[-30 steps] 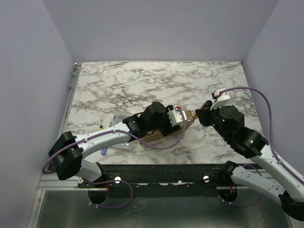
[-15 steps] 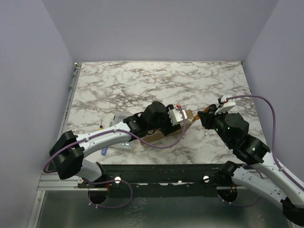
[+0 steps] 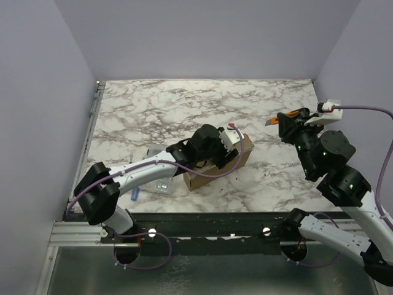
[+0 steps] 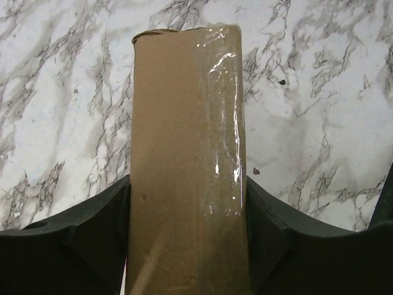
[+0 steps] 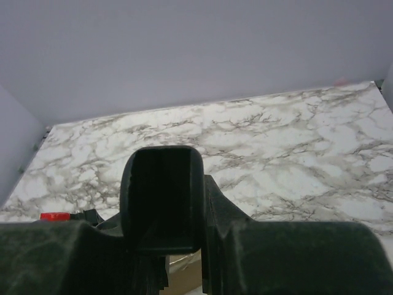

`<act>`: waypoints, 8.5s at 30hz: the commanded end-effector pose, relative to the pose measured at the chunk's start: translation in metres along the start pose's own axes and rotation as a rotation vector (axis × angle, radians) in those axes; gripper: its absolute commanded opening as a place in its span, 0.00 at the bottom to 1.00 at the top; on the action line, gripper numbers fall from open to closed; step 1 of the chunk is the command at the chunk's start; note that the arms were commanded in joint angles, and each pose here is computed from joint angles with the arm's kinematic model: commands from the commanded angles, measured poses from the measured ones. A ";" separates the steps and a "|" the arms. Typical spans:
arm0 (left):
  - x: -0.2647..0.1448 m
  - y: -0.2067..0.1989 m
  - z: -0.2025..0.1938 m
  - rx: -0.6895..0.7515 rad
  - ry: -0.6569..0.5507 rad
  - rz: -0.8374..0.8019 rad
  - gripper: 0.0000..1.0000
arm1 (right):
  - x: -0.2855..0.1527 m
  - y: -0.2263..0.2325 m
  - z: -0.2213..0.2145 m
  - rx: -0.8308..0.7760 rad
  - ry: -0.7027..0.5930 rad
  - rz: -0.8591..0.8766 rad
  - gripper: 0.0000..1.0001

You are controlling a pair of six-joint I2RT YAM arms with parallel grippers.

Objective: Unpack the express box

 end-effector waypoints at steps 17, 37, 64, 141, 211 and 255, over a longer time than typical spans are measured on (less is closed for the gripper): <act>0.036 0.066 0.014 -1.602 -0.560 0.009 0.65 | 0.003 0.004 -0.042 0.021 0.092 -0.014 0.01; -0.061 0.101 -0.070 -1.223 -0.236 0.406 0.91 | 0.041 0.083 -0.107 0.074 0.164 0.262 0.01; 0.055 0.120 -0.057 -1.005 0.064 -0.007 0.52 | 0.101 0.116 -0.176 0.129 0.176 0.138 0.01; 0.065 0.150 -0.082 -1.147 0.057 0.038 0.45 | 0.089 0.136 -0.211 0.035 0.139 0.042 0.01; 0.065 0.150 -0.093 -1.211 0.039 0.077 0.39 | 0.073 0.142 -0.216 0.043 0.206 0.005 0.01; 0.066 0.151 -0.098 -1.213 0.047 0.085 0.38 | 0.056 0.140 -0.206 0.098 0.215 0.074 0.01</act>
Point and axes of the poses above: each gripper's point midway between its finger pads, its own x axis out along the fingers, its own y axis along the line the jaws close on, z = x × y, the point moved 3 cm from there along -x, back along the fingers, and after that the axes turned 12 degrees about -x, right-handed, at the moved point
